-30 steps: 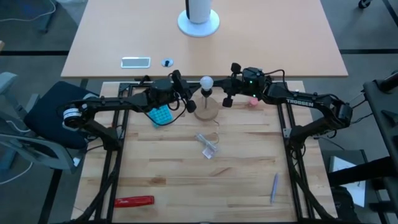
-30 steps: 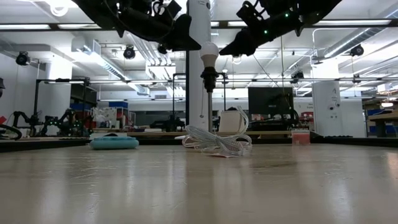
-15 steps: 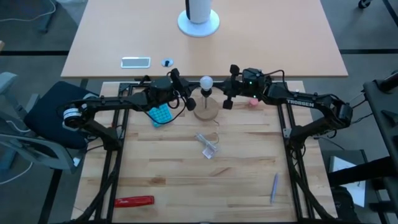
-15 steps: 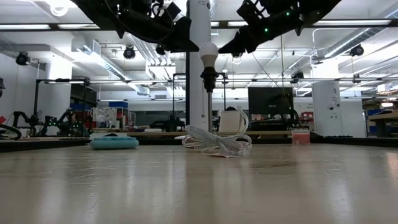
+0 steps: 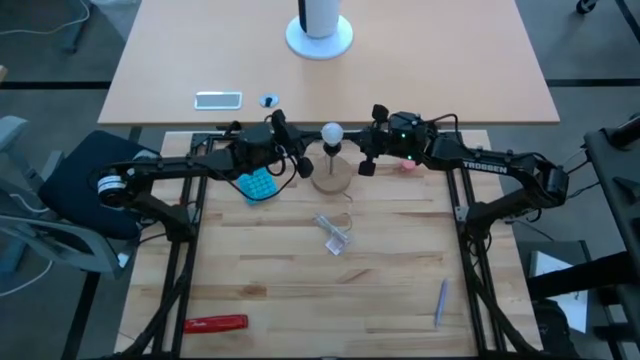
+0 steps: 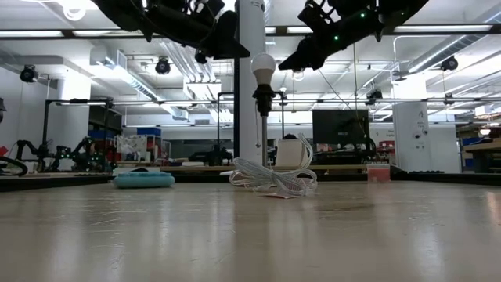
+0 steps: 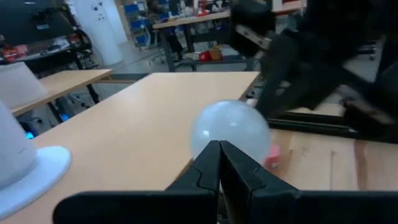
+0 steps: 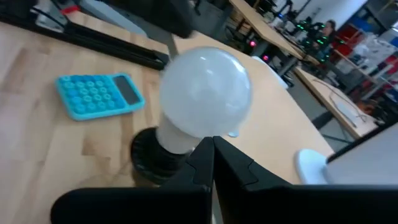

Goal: Screw lightbulb
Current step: Insert the light bulb into the desk lamp

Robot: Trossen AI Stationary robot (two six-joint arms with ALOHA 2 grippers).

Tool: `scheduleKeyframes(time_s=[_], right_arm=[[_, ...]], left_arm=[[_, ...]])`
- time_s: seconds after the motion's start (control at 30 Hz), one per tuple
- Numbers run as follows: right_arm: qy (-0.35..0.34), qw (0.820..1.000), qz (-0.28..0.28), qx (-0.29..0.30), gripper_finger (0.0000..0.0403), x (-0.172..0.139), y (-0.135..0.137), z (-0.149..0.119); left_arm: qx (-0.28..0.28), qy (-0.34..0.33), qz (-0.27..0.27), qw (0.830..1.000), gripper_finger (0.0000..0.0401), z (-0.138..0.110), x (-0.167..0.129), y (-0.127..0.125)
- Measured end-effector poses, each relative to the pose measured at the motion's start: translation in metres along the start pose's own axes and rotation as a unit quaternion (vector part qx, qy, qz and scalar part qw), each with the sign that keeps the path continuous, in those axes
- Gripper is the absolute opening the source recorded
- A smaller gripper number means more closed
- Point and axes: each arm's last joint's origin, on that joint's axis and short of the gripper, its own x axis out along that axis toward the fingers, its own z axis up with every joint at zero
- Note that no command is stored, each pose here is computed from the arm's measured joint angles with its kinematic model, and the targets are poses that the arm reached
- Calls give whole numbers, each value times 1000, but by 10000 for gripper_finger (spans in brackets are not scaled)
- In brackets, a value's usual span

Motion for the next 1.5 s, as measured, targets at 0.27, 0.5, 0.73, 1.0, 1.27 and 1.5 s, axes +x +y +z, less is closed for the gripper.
scheduleKeyframes(time_s=[0.27, 0.5, 0.73, 1.0, 1.27, 1.5], right_arm=[[10, 1000, -22, 1, 0, 4, -11, -9], [-24, 1000, 9, 0, 0, 6, -9, -6], [-32, 999, 33, 12, 0, 6, -7, -6], [-33, 998, 52, 9, 0, 6, 1, -2], [0, 1000, 2, 3, 0, 3, -4, -4], [-4, 1000, -2, 9, 0, 13, -12, -15]], left_arm=[[-5, 6, -62, 998, 0, -4, 2, -6], [-3, 21, -38, 999, 0, -13, 10, -4], [-2, 20, -27, 999, 0, -14, 11, -1], [-4, 21, -22, 1000, 0, -14, 11, 0], [-2, 40, -30, 999, 0, -13, 5, -2], [0, 47, -27, 999, 0, -16, 7, -2]])
